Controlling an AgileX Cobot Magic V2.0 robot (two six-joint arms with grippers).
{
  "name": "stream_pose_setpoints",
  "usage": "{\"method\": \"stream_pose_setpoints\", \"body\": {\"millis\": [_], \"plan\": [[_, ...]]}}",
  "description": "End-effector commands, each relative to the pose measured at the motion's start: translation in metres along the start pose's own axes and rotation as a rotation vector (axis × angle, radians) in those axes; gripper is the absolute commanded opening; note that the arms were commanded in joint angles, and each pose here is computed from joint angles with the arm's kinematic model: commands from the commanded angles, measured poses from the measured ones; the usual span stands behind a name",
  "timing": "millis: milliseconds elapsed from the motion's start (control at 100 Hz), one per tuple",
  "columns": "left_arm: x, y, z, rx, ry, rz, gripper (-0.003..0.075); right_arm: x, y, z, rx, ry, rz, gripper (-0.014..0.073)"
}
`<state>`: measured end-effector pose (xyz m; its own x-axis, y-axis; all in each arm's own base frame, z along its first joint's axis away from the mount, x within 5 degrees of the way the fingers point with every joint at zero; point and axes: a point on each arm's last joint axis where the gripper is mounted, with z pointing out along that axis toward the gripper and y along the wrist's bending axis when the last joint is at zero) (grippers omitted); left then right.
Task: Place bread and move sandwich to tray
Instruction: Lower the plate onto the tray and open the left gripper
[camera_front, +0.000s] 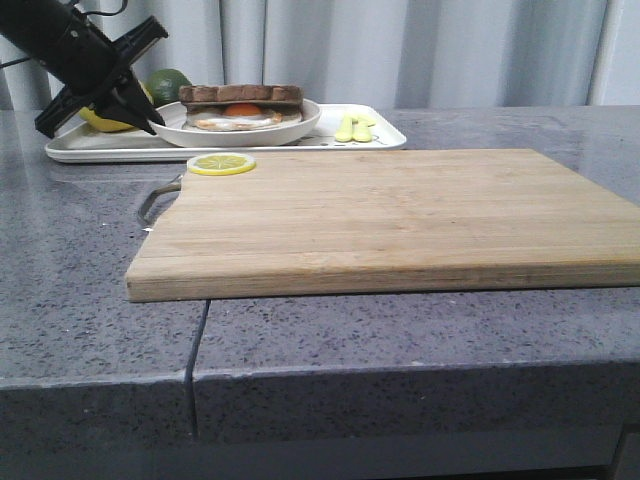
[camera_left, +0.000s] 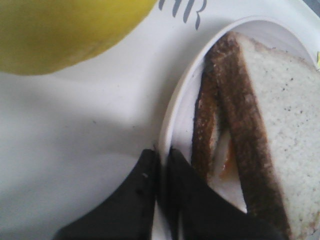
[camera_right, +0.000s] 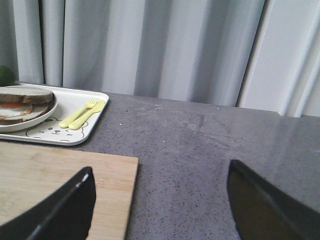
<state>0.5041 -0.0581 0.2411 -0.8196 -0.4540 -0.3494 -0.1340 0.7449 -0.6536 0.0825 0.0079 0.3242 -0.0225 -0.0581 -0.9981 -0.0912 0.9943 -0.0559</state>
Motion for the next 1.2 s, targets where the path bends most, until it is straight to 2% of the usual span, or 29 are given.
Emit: {"method": "stream_pose_setpoints", "body": {"millis": [0, 680, 770, 920, 1010, 1190], "plan": [[-0.0132, -0.0374, -0.0351, 0.112, -0.127, -0.004, -0.0020, -0.0150, -0.0032, -0.0011, 0.033, -0.097, -0.004, 0.0549], [-0.0108, -0.0315, -0.0309, 0.069, -0.099, 0.004, -0.0014, -0.0150, -0.0032, -0.0011, 0.033, -0.097, -0.004, 0.0549], [-0.0106, -0.0315, -0.0309, 0.068, -0.097, 0.004, 0.0037, -0.0150, -0.0032, -0.0011, 0.033, -0.097, -0.004, 0.0549], [-0.0103, -0.0314, -0.0309, 0.068, -0.094, 0.004, 0.0220, -0.0150, -0.0032, -0.0011, 0.033, -0.097, -0.004, 0.0549], [-0.0101, -0.0314, -0.0308, 0.068, -0.091, 0.002, 0.0296, -0.0150, -0.0032, -0.0011, 0.033, -0.097, -0.004, 0.0549], [-0.0117, -0.0284, -0.0325, 0.064, -0.090, -0.003, 0.0318, -0.0150, -0.0032, -0.0011, 0.033, -0.097, -0.004, 0.0549]]}}
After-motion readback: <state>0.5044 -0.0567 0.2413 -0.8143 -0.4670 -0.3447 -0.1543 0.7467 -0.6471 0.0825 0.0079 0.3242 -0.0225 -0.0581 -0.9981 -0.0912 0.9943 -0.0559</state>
